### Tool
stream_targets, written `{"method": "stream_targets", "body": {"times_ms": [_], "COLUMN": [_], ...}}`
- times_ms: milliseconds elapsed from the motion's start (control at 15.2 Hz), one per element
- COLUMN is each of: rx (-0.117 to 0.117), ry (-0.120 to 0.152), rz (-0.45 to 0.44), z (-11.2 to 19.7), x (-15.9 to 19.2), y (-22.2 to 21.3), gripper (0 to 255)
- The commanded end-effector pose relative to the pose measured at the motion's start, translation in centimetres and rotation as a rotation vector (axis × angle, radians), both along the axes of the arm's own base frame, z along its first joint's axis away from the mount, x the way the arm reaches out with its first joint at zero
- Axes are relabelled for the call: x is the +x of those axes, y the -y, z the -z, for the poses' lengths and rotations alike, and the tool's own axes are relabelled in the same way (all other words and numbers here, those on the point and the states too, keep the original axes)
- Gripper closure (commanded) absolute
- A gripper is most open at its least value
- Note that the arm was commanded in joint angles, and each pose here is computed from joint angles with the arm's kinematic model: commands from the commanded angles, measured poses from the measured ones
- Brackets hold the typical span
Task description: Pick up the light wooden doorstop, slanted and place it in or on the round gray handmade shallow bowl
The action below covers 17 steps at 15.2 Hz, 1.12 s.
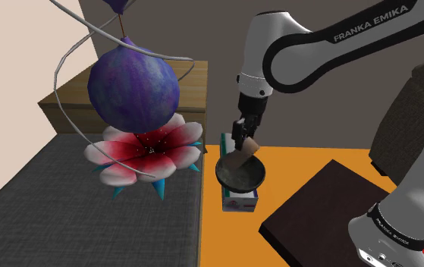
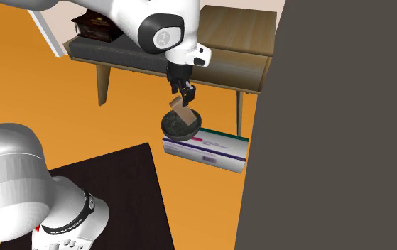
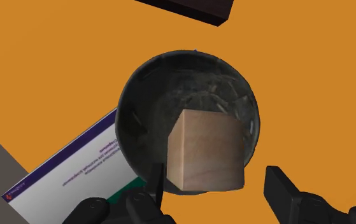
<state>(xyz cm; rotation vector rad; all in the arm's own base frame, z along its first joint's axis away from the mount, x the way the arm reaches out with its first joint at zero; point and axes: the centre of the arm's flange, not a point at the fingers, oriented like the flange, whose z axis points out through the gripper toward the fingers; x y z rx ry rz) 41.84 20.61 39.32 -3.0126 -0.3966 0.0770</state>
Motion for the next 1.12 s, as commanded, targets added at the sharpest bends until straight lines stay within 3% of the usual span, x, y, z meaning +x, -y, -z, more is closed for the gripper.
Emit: {"method": "stream_targets", "body": {"times_ms": [0,264,528,1056], "rx": [0.000,0.000,0.000,0.000], "ry": [0.000,0.000,0.000,0.000], "rz": [0.000,0.000,0.000,0.000], "z": [0.0,0.0,-5.0,-5.0], "x": [0.0,0.0,0.3,0.3], "y": [0.0,0.0,0.5,0.5], "gripper": [0,0,0,0]}}
